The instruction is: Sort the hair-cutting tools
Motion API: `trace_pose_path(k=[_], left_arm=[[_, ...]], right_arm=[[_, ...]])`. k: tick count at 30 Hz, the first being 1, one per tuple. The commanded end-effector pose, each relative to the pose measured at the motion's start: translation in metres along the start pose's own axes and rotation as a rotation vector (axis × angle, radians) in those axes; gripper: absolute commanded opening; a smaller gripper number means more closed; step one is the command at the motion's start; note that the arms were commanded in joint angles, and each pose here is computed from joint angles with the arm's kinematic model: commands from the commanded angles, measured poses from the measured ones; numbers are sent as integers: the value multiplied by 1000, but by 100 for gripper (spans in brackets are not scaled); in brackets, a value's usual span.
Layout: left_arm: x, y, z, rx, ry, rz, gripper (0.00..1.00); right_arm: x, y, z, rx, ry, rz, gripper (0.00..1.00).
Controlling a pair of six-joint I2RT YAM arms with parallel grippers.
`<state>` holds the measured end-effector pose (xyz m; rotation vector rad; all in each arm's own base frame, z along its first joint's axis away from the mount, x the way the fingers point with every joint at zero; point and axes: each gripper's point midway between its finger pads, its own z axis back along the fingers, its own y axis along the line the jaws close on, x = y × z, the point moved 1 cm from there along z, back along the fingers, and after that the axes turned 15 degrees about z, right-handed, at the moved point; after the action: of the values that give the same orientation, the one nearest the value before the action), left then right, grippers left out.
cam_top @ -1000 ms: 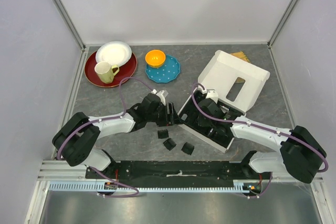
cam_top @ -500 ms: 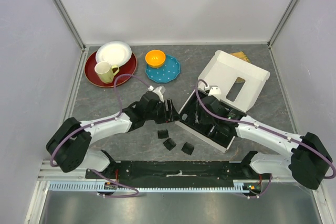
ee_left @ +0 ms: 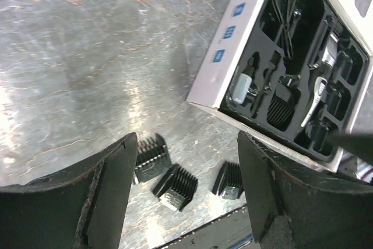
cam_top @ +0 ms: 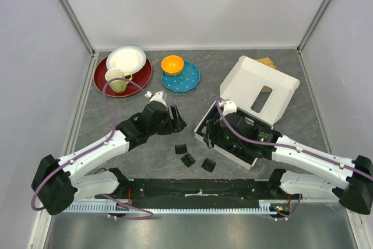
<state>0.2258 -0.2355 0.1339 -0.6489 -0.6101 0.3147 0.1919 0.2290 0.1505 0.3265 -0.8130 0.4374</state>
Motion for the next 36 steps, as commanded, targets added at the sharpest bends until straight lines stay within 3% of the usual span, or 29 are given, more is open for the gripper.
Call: trace_pose_path(k=[1,8,18,28,36], left_arm=[[25,12,24,88,-124,-37,76],[44,24,47,153,-221,-23,77],[47,26,47,166,-230,-30,77],[51,26,47,174,-244,-24,77],[57,22,47,168,-246,-18,77]], right_arm=[[-31,43,11,93,59,-40,82],[-61,52,3,14,119,-258,82],[-97,50,-8,-174,269,-365,88],[-94,62,-22,-229,287,-456,88],[-105,72,-32,-306,378,-510,80]])
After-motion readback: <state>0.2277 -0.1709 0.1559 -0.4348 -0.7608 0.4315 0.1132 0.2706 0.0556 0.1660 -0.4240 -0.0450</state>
